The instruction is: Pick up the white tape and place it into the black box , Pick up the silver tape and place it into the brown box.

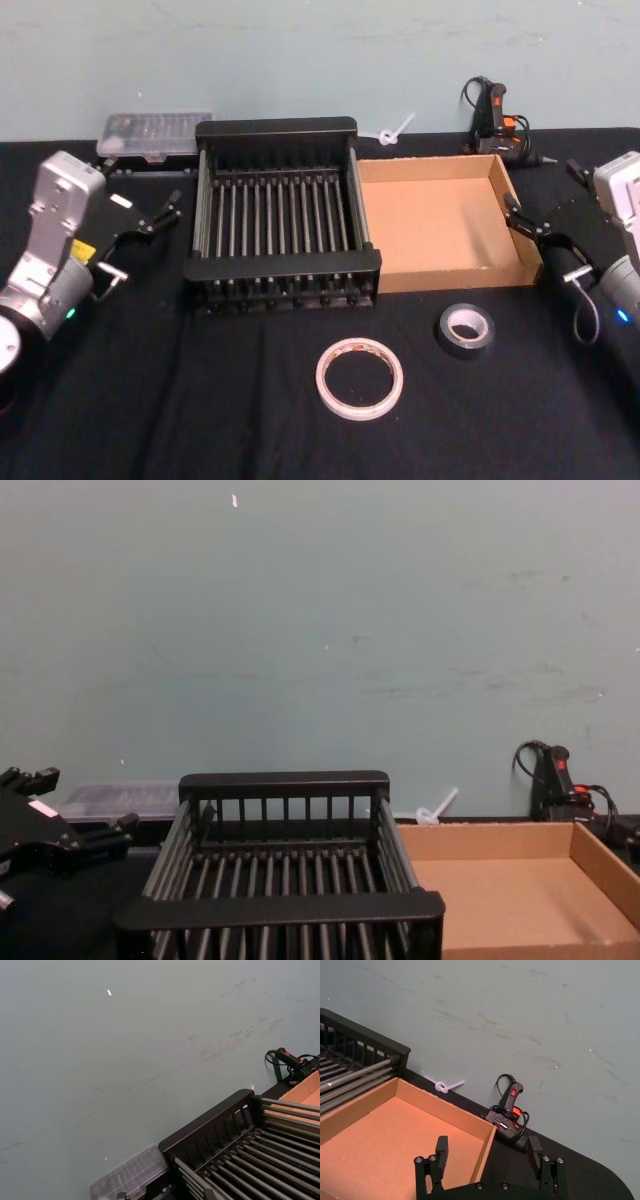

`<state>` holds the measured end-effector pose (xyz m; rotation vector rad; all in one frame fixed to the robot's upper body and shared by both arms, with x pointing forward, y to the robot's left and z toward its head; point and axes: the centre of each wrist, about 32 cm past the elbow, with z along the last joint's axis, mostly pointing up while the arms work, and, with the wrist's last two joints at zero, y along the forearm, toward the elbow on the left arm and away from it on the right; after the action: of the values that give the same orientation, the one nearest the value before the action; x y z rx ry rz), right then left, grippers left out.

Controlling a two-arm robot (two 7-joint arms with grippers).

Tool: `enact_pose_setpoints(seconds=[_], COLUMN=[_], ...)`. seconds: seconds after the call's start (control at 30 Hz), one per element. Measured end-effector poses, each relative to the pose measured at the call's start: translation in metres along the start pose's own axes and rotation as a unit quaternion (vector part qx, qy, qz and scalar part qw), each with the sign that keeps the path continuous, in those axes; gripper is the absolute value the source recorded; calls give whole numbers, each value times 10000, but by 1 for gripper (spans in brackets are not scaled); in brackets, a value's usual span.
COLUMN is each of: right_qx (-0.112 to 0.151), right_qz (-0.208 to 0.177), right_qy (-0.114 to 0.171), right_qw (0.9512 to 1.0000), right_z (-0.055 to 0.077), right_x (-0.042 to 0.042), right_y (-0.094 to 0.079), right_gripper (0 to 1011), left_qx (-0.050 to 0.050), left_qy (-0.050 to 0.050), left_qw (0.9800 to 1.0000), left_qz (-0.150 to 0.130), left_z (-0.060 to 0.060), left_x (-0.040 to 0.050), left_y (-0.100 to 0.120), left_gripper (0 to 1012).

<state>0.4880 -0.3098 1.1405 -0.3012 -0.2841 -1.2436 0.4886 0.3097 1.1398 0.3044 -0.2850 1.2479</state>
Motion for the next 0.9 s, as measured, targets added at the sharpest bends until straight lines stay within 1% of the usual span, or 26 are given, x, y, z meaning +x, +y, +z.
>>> enact_pose_setpoints(seconds=[0.2, 0.37, 0.5, 0.63, 0.9], right_qx=[75, 85, 29, -107, -338], right_qz=[61, 144, 258, 445, 703], right_qy=[23, 115, 203, 340, 542], right_qw=[10000, 9998, 9995, 9984, 9955], right_z=[41, 108, 160, 235, 356], right_x=[1, 14, 18, 13, -27], right_y=[-52, -147, -246, -396, -638], right_gripper=[1002, 1003, 1002, 1002, 1003], left_qx=[0, 1, 0, 0, 0], left_qy=[0, -1, 0, 0, 0], left_qw=[10000, 10000, 10000, 10000, 10000], left_qz=[0, 0, 0, 0, 0], left_z=[0, 0, 0, 0, 0], left_x=[0, 0, 0, 0, 0], left_y=[0, 0, 0, 0, 0], left_gripper=[1001, 1001, 1001, 1001, 1001])
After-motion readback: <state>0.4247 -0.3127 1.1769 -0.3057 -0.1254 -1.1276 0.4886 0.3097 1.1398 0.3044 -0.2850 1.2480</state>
